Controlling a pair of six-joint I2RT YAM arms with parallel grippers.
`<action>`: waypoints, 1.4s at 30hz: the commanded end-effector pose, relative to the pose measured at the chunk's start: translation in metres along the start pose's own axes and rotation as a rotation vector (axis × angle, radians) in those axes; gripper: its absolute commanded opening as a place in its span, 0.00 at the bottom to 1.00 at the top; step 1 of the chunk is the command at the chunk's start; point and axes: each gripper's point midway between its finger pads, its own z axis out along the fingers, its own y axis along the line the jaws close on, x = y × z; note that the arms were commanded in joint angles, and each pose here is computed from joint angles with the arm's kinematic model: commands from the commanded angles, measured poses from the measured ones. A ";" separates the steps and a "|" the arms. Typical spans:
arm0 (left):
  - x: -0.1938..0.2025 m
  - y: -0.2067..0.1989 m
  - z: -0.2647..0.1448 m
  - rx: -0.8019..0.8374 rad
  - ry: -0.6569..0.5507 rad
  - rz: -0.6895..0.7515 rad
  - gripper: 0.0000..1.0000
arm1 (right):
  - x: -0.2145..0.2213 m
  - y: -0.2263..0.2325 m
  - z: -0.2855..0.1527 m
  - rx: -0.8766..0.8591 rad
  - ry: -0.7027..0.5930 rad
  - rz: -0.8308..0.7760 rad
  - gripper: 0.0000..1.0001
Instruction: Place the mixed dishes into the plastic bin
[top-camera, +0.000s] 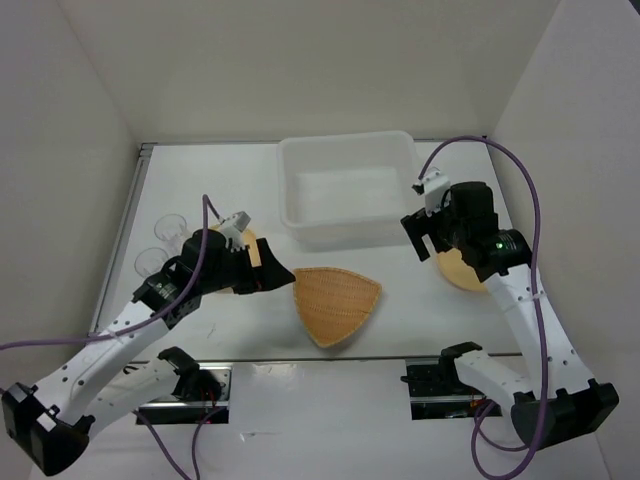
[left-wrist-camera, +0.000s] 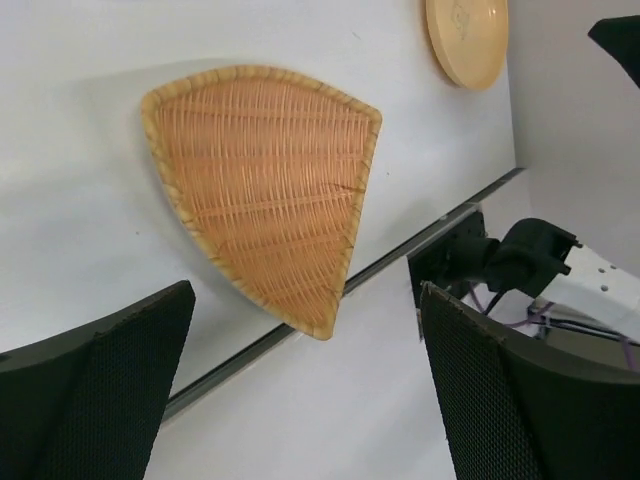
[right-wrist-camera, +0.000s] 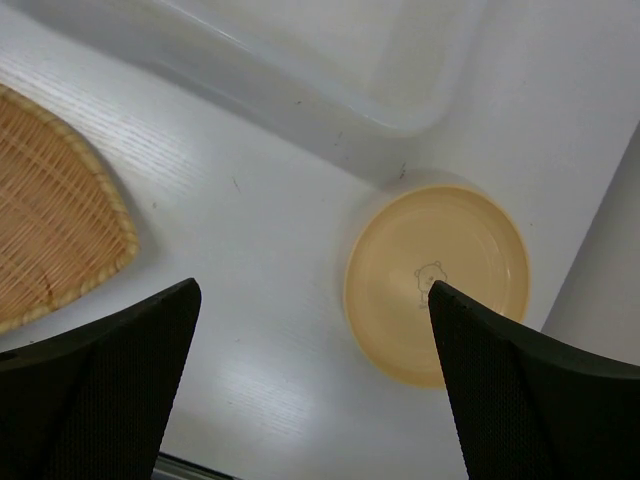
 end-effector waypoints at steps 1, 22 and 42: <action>0.039 0.023 0.015 -0.027 0.113 -0.127 1.00 | -0.006 -0.020 -0.009 0.133 -0.055 0.068 0.99; 0.116 0.051 0.094 -0.029 0.399 -0.194 1.00 | -0.004 -0.015 -0.010 0.130 -0.117 0.092 0.99; 0.131 0.057 0.130 0.076 0.409 -0.228 0.38 | -0.001 -0.017 -0.010 0.137 -0.093 0.075 0.99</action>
